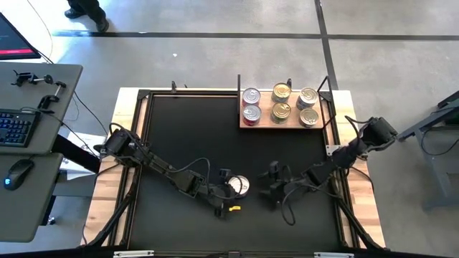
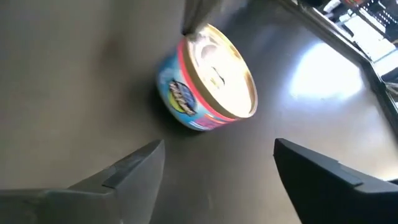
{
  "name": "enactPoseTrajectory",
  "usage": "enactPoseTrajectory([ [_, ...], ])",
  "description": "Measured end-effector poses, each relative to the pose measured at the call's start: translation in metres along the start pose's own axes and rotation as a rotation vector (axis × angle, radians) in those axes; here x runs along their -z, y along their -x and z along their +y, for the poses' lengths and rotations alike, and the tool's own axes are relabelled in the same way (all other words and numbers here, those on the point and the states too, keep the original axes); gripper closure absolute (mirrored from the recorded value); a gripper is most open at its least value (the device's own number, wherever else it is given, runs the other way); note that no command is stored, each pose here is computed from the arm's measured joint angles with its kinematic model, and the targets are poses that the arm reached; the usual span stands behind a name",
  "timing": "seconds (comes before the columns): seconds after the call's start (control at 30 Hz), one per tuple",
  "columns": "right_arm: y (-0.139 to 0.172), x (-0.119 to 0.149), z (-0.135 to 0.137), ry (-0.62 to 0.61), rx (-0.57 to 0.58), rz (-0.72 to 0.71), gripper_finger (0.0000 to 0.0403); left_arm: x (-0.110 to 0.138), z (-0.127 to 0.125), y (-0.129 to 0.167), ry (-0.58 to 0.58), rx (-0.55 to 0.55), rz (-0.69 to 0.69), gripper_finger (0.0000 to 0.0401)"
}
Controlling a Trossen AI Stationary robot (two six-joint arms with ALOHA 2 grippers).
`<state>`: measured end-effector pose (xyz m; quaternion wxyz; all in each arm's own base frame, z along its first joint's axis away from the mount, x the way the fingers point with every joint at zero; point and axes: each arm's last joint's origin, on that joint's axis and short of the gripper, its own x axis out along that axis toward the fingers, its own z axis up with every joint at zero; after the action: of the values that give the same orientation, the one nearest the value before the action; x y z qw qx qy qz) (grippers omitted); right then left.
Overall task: Stack canned seafood by type on shelf
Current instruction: Stack the blue tuna can on top of the bottom blue tuna can on the shelf
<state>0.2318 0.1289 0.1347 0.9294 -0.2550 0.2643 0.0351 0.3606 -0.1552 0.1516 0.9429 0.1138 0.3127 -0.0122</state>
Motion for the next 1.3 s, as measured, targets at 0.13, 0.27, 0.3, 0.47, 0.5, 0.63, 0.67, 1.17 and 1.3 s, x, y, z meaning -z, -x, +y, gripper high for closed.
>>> enactPoseTrajectory([
  [0.13, -0.004, 0.002, -0.008, 0.078, 0.020, 0.018, 0.0072, -0.001, 0.001, 0.000, 0.005, -0.005, -0.003, 0.0401],
  [0.27, -0.008, 0.005, -0.013, 0.217, -0.016, 0.033, 0.0045, -0.002, 0.003, -0.001, 0.029, -0.016, -0.009, 0.0401],
  [0.3, -0.009, 0.007, -0.014, 0.253, -0.045, 0.036, 0.0043, -0.002, 0.004, -0.001, 0.038, -0.018, -0.014, 0.0401],
  [0.47, -0.019, 0.009, -0.017, 0.257, -0.044, 0.020, 0.0041, -0.006, 0.006, -0.002, 0.055, -0.022, -0.044, 0.0401],
  [0.5, -0.023, 0.009, -0.016, 0.266, -0.033, 0.004, 0.0041, -0.006, 0.006, -0.002, 0.056, -0.022, -0.047, 0.0401],
  [0.63, -0.035, 0.012, -0.009, 0.361, -0.013, -0.044, 0.0041, -0.006, 0.009, -0.002, 0.055, -0.027, -0.050, 0.0401],
  [0.67, -0.037, 0.012, -0.006, 0.369, -0.010, -0.058, 0.0041, -0.007, 0.009, -0.003, 0.056, -0.029, -0.050, 0.0401],
  [1.17, -0.070, -0.005, 0.011, 0.295, 0.074, -0.085, 0.0148, -0.008, 0.014, -0.004, 0.067, -0.048, -0.059, 0.0401],
  [1.3, -0.066, -0.010, 0.014, 0.254, 0.121, -0.018, 0.0240, -0.010, 0.016, -0.002, 0.085, -0.082, -0.070, 0.0399],
])
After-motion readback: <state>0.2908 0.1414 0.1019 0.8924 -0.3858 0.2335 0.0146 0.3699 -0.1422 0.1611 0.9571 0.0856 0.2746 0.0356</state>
